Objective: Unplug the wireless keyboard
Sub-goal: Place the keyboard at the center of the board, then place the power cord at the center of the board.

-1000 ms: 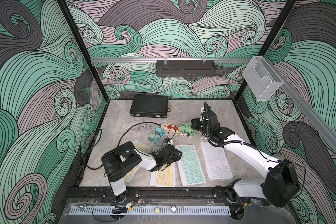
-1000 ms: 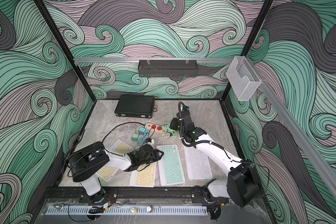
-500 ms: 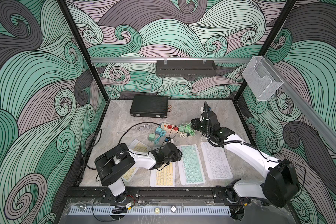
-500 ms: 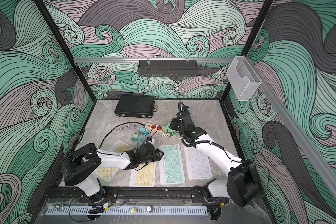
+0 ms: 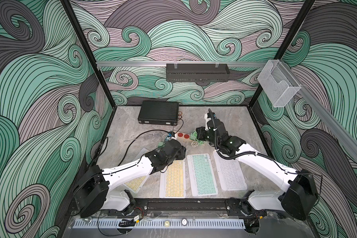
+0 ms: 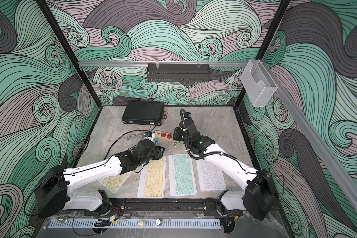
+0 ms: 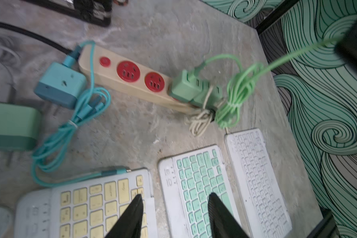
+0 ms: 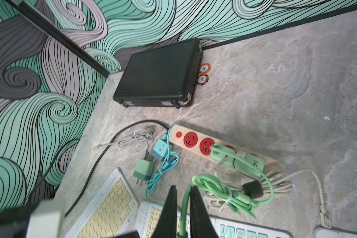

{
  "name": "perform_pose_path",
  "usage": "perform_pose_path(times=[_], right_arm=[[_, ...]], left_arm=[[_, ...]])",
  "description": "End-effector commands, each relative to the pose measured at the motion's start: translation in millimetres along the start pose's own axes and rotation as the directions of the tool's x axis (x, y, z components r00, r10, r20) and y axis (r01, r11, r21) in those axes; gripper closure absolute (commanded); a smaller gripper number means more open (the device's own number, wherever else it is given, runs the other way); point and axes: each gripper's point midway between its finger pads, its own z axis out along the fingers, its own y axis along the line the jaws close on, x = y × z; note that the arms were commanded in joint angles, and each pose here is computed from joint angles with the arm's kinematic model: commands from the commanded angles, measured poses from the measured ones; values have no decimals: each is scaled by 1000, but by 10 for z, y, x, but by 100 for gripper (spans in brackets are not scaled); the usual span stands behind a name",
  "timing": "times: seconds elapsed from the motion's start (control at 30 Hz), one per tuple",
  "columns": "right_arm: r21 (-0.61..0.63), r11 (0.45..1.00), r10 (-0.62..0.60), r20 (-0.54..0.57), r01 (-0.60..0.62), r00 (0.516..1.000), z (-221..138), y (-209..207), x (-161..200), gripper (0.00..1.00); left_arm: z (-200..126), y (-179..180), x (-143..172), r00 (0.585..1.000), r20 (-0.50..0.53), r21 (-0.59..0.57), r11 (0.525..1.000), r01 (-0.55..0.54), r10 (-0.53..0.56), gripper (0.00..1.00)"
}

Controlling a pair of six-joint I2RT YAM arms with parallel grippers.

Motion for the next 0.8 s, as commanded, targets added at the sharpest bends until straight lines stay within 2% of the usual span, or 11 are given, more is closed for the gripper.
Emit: perform_pose_path(times=[0.0,0.1,0.17,0.23,0.33,0.43,0.57,0.77], right_arm=[[7,1000,-5,-32,6,999,55,-4,191,100],[19,1000,-3,-78,5,997,122,-71,365,100],[35,999,-4,-90,7,996,160,-133,447,100],[53,998,-12,-106,17,994,190,-178,495,100],[64,998,-20,-131,28,991,248,-211,545,100],[63,997,-22,-160,32,987,309,-235,606,100],[64,997,-27,-181,39,983,349,-266,654,100],[58,997,-40,-171,51,984,307,-266,633,86]], left_arm=[[114,296,-136,1000,-3,-71,997,28,-28,53],[420,352,-153,991,-45,-28,992,125,-126,66],[568,164,-147,988,-115,71,992,108,-100,71],[737,47,-167,987,-145,88,993,80,-67,74],[996,8,-114,979,-186,91,991,102,-84,80],[1205,-75,-64,976,-209,132,987,88,-59,82],[1407,-9,-16,973,-223,105,991,79,-54,84],[1569,153,81,968,-247,66,997,48,-31,84]])
